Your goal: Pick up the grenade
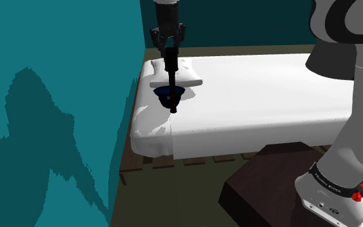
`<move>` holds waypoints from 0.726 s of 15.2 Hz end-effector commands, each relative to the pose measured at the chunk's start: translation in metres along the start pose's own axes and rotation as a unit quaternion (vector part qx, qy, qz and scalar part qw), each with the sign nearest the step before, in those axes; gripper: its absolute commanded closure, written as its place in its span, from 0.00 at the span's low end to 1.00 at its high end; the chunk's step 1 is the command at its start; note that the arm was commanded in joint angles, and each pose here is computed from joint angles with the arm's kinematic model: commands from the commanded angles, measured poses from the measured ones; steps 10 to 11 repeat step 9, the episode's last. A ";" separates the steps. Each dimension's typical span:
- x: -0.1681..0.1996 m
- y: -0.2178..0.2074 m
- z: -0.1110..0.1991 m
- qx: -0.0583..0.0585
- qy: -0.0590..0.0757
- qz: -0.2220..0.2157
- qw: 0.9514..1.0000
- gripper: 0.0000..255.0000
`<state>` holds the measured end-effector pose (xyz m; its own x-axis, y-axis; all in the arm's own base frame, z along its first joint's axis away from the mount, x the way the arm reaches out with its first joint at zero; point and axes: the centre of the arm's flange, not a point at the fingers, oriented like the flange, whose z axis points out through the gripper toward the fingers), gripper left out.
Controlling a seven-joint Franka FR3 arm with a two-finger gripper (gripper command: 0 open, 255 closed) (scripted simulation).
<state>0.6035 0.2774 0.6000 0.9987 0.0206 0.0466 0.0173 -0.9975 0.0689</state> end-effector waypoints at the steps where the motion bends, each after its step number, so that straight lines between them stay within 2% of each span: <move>1: 0.000 0.001 -0.011 0.000 0.000 0.000 1.000 1.00; 7: 0.001 0.003 -0.043 0.000 0.000 0.000 1.000 1.00; 11: 0.001 0.003 -0.044 0.000 0.000 0.000 1.000 1.00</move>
